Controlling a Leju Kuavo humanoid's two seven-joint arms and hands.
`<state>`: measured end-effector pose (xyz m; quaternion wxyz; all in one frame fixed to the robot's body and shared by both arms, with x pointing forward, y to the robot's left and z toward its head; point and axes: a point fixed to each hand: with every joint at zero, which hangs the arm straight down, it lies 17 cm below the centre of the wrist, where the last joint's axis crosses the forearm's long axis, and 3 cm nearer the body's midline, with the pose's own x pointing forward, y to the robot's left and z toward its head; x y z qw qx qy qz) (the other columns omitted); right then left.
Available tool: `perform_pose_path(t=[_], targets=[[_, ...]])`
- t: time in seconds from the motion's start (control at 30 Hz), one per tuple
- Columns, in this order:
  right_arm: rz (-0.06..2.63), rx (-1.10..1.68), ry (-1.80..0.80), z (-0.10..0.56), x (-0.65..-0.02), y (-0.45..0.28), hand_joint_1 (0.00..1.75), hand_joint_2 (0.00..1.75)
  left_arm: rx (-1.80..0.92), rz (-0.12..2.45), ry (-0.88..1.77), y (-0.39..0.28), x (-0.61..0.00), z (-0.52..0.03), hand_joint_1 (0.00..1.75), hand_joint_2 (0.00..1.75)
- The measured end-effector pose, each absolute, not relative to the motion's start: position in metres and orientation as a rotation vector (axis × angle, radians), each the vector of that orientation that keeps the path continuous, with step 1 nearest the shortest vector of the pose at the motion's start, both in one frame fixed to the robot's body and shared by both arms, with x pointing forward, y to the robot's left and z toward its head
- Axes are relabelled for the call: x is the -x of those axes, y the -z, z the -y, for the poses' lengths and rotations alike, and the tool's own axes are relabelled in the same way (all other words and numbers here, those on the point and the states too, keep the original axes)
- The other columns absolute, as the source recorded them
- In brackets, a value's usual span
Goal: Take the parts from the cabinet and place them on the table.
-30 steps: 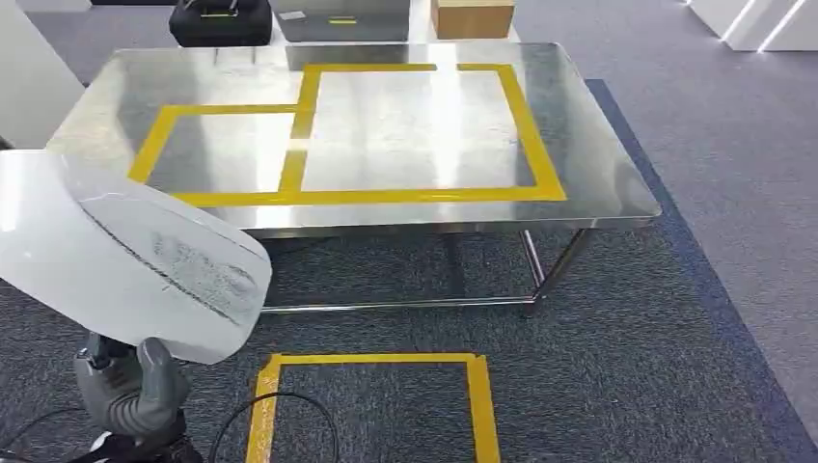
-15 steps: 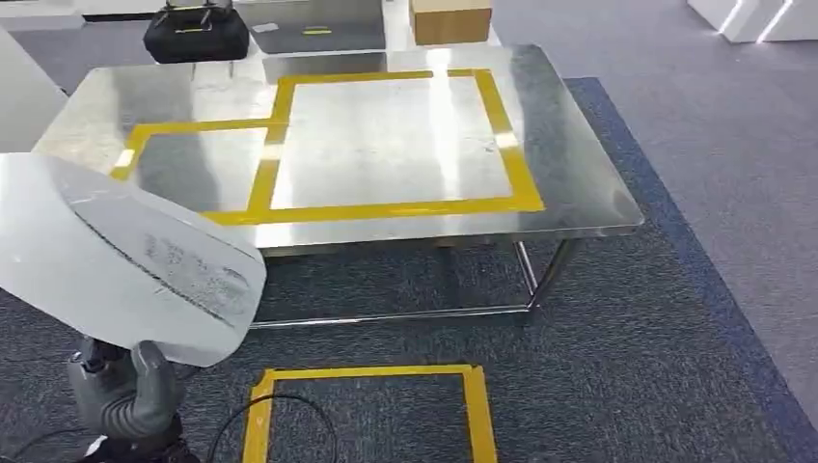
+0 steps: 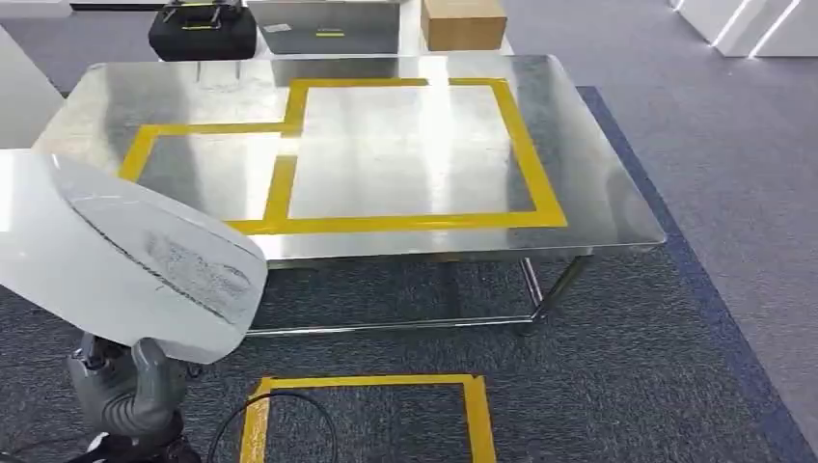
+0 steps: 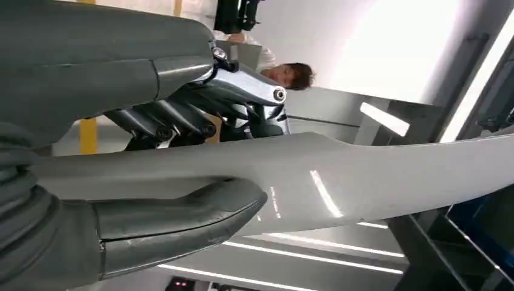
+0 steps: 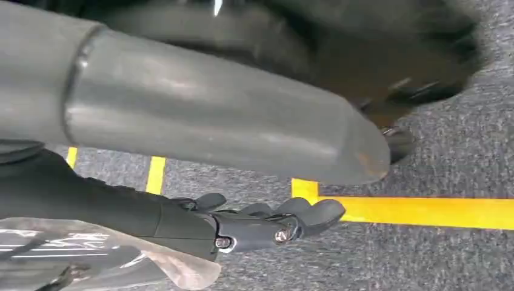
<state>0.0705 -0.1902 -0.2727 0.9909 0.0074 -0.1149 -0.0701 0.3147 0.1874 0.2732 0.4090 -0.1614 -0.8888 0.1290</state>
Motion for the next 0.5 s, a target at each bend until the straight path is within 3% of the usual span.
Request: perform_pose_path(t=[0.5], targets=[[0.179,-0.012,0.158,0.190,-0.058,0.275,0.00,0.00,0.284,2.276,-0.325,-0.276,-0.309,-0.203,1.75,1.75]])
